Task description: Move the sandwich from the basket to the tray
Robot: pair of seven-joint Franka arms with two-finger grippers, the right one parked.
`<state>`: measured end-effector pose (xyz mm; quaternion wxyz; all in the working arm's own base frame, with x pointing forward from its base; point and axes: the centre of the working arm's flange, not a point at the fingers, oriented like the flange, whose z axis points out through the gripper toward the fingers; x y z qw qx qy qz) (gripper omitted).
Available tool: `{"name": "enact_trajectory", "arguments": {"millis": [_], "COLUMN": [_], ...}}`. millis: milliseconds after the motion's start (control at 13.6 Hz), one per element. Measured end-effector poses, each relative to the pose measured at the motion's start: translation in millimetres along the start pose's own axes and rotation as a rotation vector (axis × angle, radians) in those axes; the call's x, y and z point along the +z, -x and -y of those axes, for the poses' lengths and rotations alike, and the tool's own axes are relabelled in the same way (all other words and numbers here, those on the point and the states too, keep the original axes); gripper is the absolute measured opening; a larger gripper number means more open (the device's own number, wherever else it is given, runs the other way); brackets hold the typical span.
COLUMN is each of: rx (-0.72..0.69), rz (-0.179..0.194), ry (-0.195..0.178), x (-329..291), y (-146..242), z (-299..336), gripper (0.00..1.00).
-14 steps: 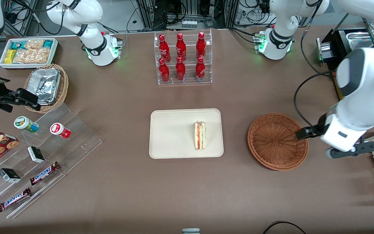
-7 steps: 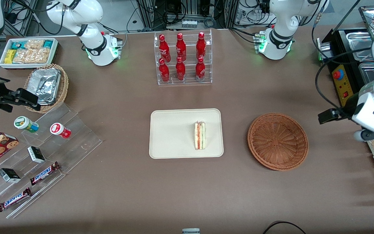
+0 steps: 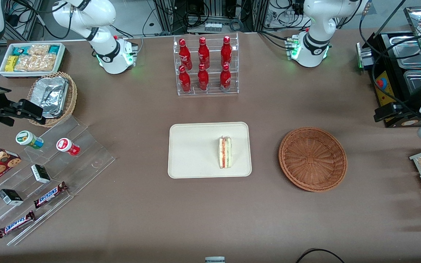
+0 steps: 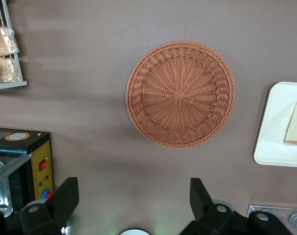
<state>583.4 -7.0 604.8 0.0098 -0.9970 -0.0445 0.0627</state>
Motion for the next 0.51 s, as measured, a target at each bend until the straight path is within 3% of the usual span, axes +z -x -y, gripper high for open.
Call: {"name": "enact_trajectory", "arguments": {"millis": [513], "rx": [0.014], "rz": [0.014], "ry": [-0.008], "x": [-6.5], "y": [36.6], "z": [-5.5], "gripper": [1.00]}}
